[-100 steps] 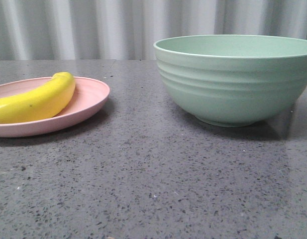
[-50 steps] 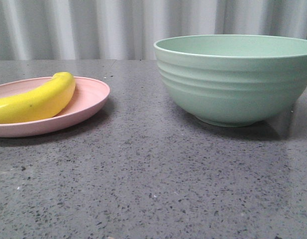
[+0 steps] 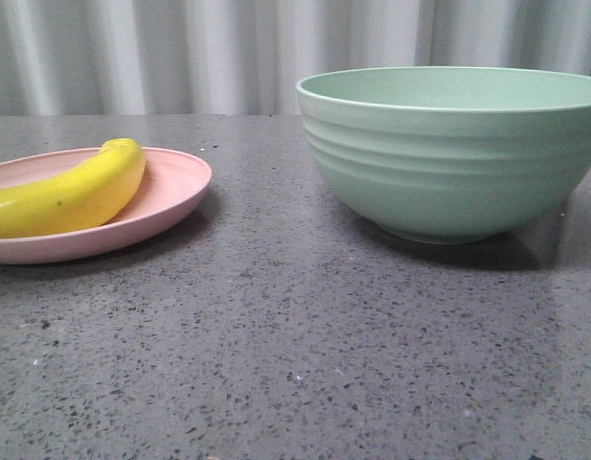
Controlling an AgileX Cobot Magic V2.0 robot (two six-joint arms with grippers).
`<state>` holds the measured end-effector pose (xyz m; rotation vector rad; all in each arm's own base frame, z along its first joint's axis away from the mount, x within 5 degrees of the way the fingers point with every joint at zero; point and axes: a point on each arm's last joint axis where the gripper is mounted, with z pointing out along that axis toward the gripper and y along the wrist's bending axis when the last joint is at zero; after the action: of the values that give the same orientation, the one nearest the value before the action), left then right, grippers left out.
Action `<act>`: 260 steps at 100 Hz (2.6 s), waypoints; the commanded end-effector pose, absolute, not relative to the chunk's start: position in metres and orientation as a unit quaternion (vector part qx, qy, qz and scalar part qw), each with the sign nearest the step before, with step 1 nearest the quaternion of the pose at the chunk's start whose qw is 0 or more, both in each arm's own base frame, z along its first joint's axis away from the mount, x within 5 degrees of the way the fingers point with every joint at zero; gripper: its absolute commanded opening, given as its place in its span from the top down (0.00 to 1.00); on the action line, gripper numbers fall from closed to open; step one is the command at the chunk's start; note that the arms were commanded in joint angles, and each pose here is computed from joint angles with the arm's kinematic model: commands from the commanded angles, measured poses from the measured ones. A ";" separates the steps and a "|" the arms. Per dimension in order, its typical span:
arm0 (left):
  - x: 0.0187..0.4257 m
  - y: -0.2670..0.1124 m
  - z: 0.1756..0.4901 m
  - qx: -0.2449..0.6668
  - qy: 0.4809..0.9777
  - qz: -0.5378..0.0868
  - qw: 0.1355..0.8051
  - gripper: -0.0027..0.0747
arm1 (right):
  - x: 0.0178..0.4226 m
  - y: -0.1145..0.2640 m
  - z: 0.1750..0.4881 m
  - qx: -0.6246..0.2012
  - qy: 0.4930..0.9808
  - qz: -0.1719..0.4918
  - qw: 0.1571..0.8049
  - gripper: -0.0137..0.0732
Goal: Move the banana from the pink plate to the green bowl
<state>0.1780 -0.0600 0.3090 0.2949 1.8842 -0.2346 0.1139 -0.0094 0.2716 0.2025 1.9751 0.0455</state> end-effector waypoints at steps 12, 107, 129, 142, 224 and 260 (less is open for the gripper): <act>0.195 -0.093 0.322 0.167 0.817 -0.137 0.534 0.38 | 0.119 -0.011 0.289 0.086 0.804 0.016 0.588 0.92; 0.237 -0.133 0.271 0.197 0.926 -0.122 0.297 0.40 | 0.119 -0.011 0.289 0.086 0.804 0.016 0.588 0.92; 0.237 -0.133 0.271 0.198 0.926 -0.122 0.297 0.61 | 0.119 -0.011 0.289 0.086 0.804 0.016 0.588 0.92; 0.238 -0.133 0.271 0.197 0.925 -0.122 0.301 0.88 | 0.119 -0.011 0.289 0.086 0.804 0.016 0.588 0.92; 0.201 -0.194 0.351 0.347 0.836 -0.183 0.384 0.99 | 0.138 0.021 0.365 0.007 0.850 0.125 0.512 0.51; 0.152 -0.237 0.362 0.439 0.786 -0.233 0.367 0.99 | 0.178 0.071 0.388 -0.029 0.845 0.274 0.459 0.41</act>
<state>0.1625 -0.2318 0.3388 1.1456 2.1345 -0.5213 0.1675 0.0588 0.3737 -0.0821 2.1467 0.5687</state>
